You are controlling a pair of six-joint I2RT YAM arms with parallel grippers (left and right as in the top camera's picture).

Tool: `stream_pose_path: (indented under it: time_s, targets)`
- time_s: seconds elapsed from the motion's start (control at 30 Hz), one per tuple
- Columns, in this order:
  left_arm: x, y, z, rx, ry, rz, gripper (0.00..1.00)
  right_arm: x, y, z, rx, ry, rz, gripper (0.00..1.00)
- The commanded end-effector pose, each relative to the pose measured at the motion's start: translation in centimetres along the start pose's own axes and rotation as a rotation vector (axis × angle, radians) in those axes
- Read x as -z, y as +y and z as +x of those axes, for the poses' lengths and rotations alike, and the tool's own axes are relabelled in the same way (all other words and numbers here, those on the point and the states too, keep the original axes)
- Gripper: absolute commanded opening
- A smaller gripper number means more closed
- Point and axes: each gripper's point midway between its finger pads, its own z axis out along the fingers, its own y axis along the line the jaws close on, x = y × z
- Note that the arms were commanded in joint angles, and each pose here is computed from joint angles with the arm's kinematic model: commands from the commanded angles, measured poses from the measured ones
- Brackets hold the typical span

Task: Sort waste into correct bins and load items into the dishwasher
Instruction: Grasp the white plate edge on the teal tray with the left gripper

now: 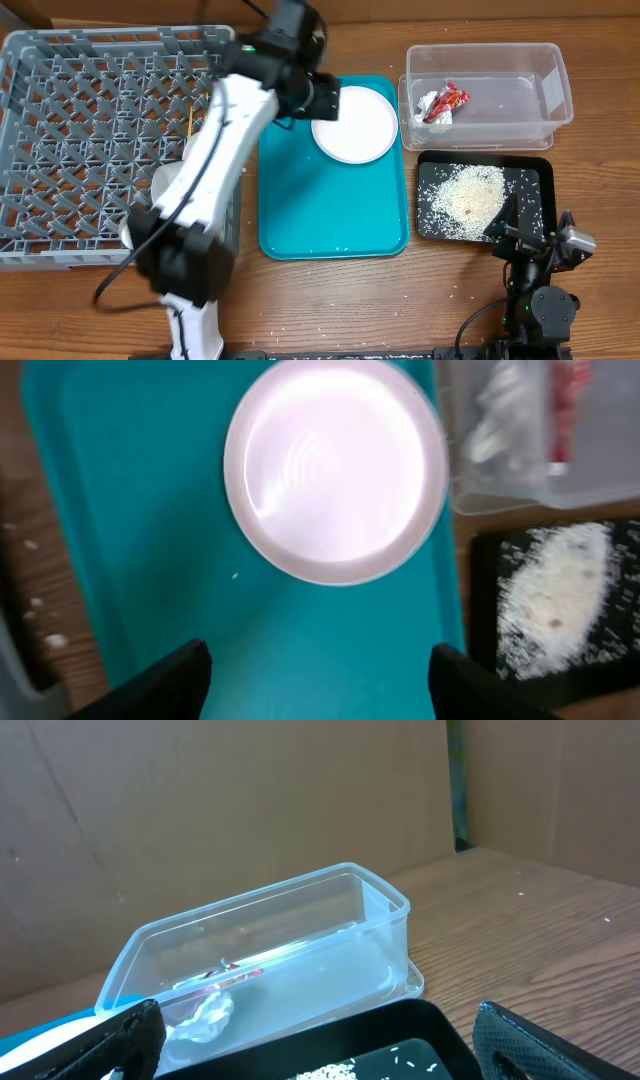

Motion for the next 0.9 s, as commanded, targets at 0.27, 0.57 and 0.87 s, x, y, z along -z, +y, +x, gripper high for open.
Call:
stream_pose_path:
  time_s: [0.27,0.57,0.87]
  targets:
    - [-14.2,4.9,4.2,0.281,0.251,-0.161,0.61,0.0,-0.2,0.1,-0.001,-0.007,0.005,1.0]
    - [-13.7,5.6,5.1,0.228,0.312,-0.169,0.04,0.0,-0.2,0.1,-0.001,-0.007,0.005,1.0]
    - [2.1,10.3,-0.6,0.301,0.041,-0.278,0.04,0.0,-0.2,0.1,-0.001,-0.007,0.005,1.0]
